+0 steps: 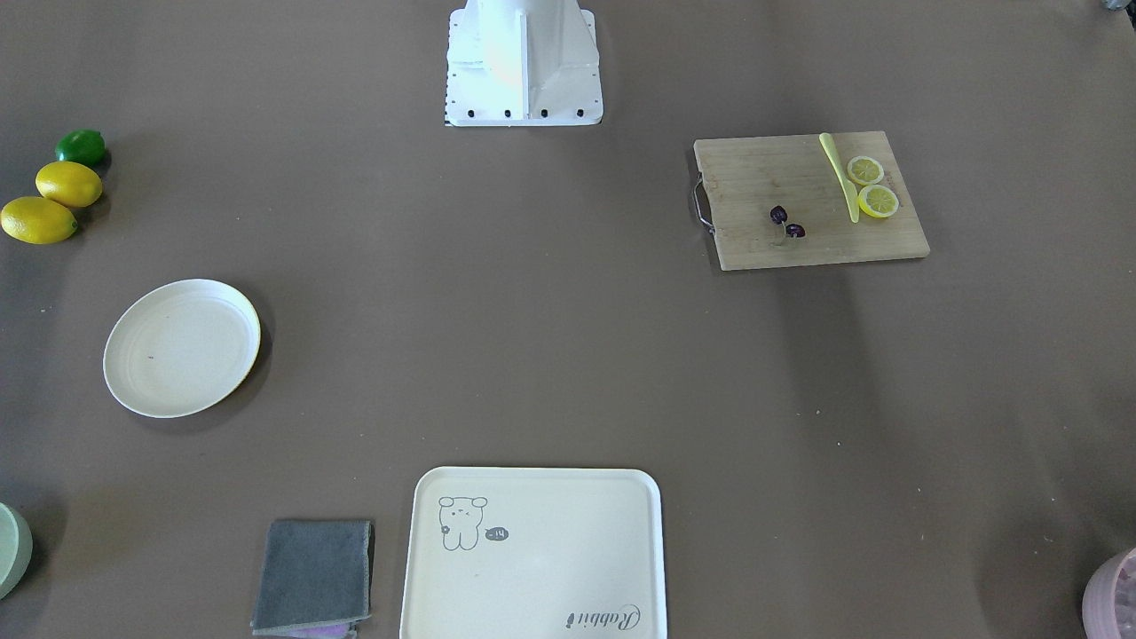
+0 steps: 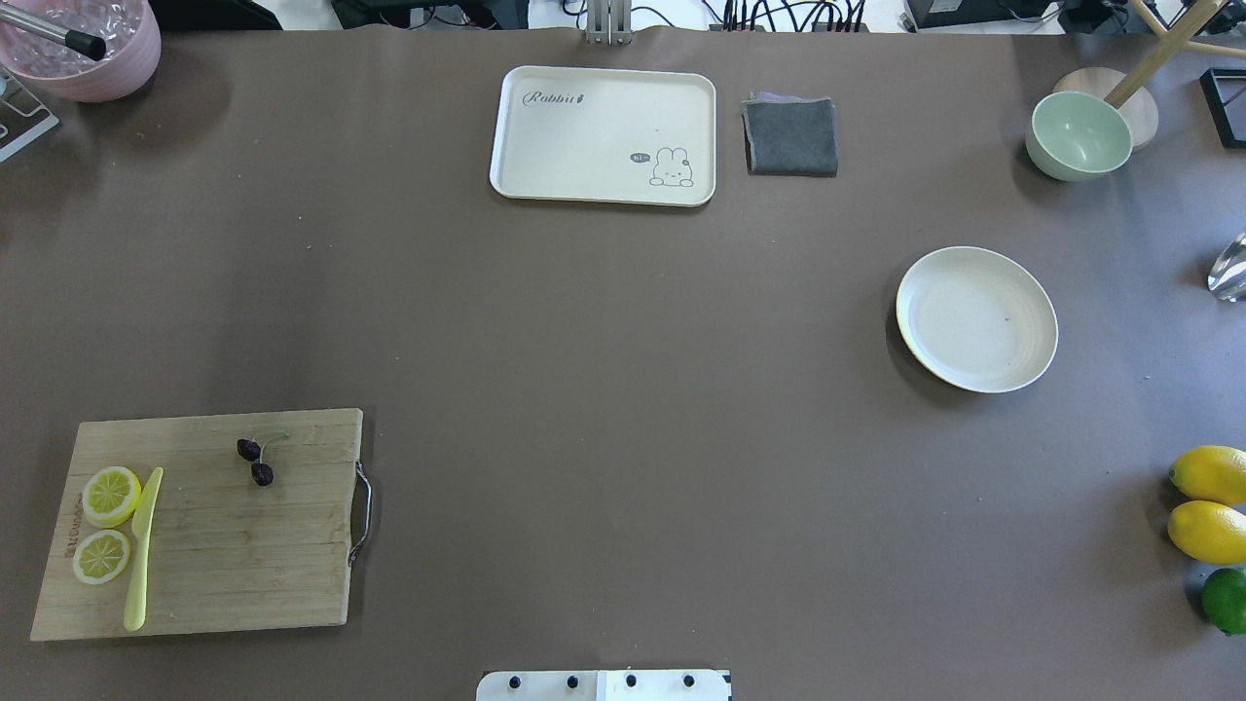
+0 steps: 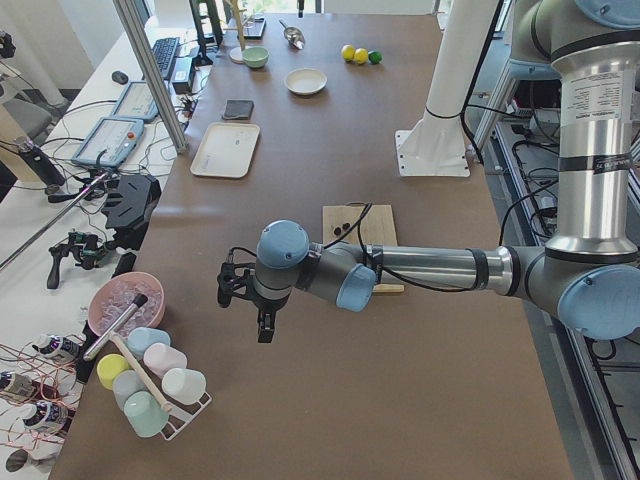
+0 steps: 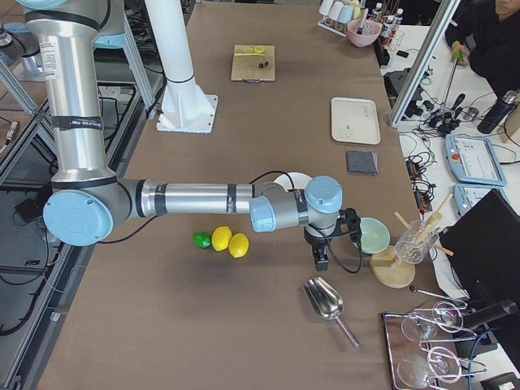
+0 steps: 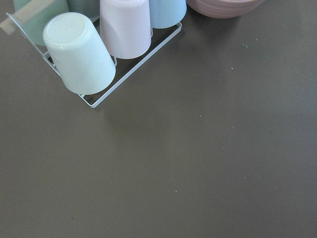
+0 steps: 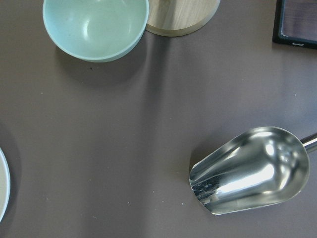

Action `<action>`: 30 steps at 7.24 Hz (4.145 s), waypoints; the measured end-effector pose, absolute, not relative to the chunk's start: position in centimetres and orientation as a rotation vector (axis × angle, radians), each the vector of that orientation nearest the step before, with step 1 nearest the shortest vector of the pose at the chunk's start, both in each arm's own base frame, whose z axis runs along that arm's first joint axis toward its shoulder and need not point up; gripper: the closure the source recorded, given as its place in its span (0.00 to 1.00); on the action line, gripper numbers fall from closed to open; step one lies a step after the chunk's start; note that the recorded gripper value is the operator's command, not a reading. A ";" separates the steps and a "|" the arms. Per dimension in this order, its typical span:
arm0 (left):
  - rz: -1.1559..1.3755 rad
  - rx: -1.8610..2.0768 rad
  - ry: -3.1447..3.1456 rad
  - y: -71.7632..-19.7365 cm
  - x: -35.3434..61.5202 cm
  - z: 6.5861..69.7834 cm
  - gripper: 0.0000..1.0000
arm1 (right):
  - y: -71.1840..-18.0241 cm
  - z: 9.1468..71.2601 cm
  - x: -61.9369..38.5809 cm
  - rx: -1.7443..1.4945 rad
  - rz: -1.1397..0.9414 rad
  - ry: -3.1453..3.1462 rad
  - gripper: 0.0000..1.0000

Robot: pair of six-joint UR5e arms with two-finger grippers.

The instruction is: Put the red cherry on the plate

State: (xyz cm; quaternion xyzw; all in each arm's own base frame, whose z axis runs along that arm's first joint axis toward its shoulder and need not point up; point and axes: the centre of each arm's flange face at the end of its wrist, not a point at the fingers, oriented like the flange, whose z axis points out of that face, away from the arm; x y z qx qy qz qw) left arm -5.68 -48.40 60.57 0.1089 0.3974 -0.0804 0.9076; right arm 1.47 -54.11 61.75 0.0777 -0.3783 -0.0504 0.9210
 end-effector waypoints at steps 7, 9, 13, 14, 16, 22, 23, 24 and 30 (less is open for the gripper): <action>-0.105 0.369 0.836 -50.3 -5.7 58.6 0.02 | -51.6 57.8 -20.1 0.182 0.012 -0.871 0.00; -0.103 0.382 0.837 -50.2 -5.7 58.6 0.02 | -50.2 58.1 -22.8 0.168 0.002 -0.867 0.00; -0.101 0.388 0.837 -50.1 -5.8 58.5 0.02 | -48.7 58.5 -24.7 0.147 -0.032 -0.864 1.00; -0.101 0.389 0.837 -50.2 -5.8 58.5 0.02 | -48.7 58.1 -24.7 0.154 -0.035 -0.867 1.00; -0.100 0.391 0.838 -50.2 -5.8 58.3 0.02 | -48.7 57.8 -24.6 0.158 -0.033 -0.869 1.00; -0.099 0.390 0.839 -50.2 -5.8 58.4 0.02 | -50.3 51.1 -25.7 0.158 -0.006 -0.991 1.00; -0.100 0.390 0.838 -50.2 -5.8 58.4 0.02 | -51.3 48.0 -27.3 0.146 0.021 -1.037 1.00; -0.100 0.390 0.838 -50.3 -5.8 58.4 0.02 | -51.8 45.0 -29.6 0.137 0.034 -1.075 1.00; -0.120 0.388 0.845 -50.7 -5.8 57.9 0.02 | -47.8 29.5 -49.4 0.179 0.113 -1.175 1.00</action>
